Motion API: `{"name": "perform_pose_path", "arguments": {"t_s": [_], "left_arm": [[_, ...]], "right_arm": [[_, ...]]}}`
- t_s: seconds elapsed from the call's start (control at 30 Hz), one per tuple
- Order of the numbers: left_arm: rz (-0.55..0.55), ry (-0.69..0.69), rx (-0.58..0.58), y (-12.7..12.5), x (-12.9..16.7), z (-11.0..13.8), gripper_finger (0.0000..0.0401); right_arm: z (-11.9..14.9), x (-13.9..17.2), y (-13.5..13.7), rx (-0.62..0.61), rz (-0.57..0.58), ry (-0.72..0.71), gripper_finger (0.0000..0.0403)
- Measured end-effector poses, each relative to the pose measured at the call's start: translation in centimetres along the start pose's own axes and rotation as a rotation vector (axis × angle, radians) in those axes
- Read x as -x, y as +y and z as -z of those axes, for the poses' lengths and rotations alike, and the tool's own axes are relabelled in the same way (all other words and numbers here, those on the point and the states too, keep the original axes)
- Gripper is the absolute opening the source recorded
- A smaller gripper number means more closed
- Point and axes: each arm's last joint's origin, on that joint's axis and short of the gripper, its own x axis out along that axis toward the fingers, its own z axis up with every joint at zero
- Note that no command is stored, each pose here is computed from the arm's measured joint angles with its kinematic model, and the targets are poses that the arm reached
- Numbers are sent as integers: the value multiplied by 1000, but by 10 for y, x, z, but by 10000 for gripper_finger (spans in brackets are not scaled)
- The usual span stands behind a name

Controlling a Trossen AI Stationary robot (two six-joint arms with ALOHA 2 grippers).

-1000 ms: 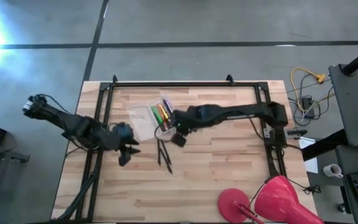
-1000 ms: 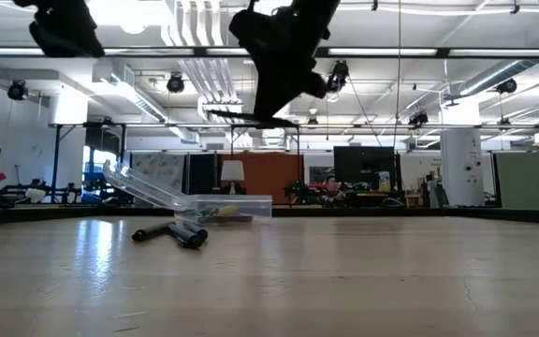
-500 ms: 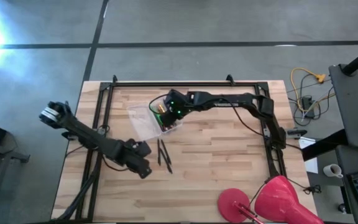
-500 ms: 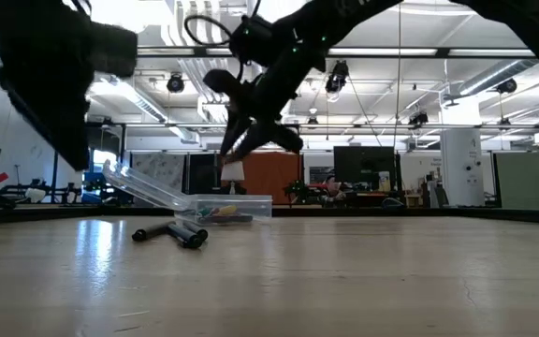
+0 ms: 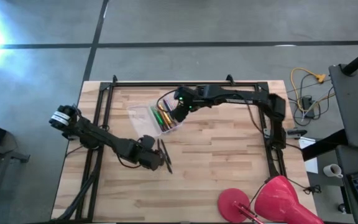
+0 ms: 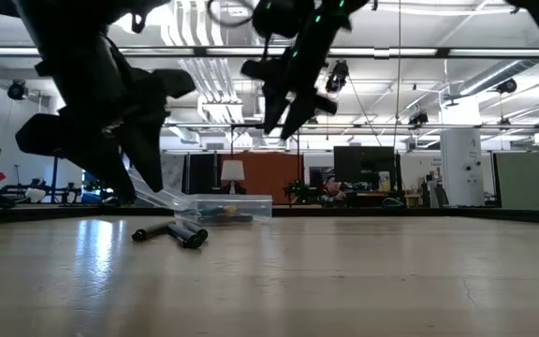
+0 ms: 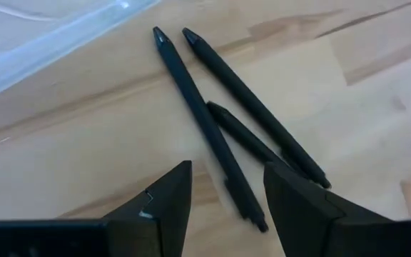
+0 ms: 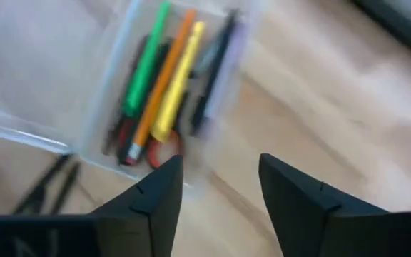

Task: Pick & place school supplies into a supply box
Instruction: Put the black pen into the transparent supply box

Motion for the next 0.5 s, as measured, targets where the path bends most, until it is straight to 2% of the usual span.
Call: {"name": "perform_pose_path", "arguments": {"t_s": [0.17,0.33,0.43,0.5], "left_arm": [[-11,9,1,-13,-8,-2,159],[-119,22,-29,-19,-22,-3,159],[-222,59,-58,-17,-27,-3,159],[-235,73,-61,-20,-28,-2,159]], "right_arm": [[4,37,-11,8,141,-63,187],[6,60,-20,-22,141,-118,187],[11,63,-22,-28,145,-112,187],[14,63,-24,-25,158,-110,187]]}}
